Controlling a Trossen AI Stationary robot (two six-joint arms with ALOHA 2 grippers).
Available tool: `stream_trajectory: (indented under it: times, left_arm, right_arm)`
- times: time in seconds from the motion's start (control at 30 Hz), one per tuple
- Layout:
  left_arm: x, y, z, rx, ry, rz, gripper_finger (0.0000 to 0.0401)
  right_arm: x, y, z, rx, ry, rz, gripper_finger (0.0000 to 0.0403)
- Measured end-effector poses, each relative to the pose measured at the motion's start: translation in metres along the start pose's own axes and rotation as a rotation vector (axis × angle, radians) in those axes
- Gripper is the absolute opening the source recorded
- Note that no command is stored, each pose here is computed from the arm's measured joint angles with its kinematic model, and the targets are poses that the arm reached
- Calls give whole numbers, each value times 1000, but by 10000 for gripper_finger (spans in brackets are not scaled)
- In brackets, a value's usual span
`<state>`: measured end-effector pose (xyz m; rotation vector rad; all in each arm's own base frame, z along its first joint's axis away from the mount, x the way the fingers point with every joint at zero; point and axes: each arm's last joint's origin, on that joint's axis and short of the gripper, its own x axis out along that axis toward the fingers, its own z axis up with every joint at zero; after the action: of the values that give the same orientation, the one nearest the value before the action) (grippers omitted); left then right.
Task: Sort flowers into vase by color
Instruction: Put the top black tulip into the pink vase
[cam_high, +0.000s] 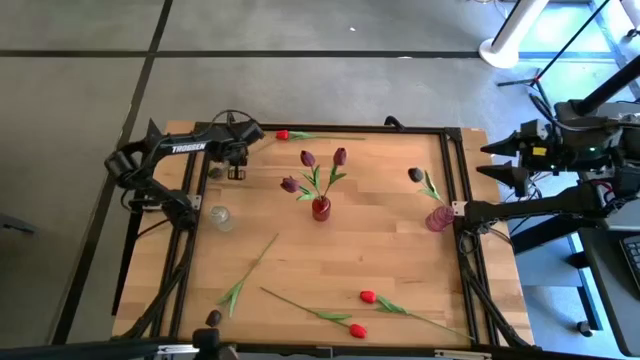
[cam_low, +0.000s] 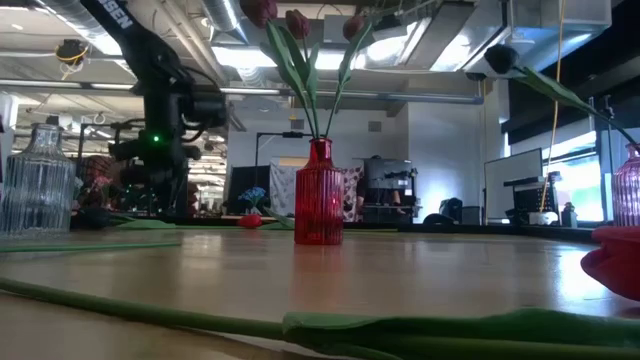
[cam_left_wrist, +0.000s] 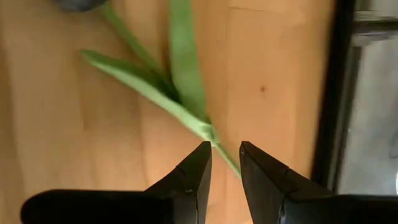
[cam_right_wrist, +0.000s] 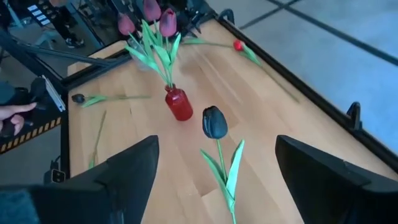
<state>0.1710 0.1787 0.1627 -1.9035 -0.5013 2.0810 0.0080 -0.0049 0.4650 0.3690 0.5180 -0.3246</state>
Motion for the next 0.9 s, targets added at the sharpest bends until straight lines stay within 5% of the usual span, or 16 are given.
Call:
stream_trajectory:
  times: [0.17, 0.3, 0.63, 0.9]
  left_arm:
    - [4, -1, 11, -123, 14, 143, 80]
    - [9, -8, 21, -213, -24, 144, 80]
    - [15, -15, 34, -61, 1, 193, 80]
    - [25, 1, 41, -144, -16, 244, 80]
  right_arm:
    - [13, 4, 6, 0, 38, -23, 322]
    - [24, 7, 10, -1, 68, -71, 322]
    - [29, 8, 12, 42, 71, -110, 322]
    - [28, 6, 8, 123, 103, -137, 322]
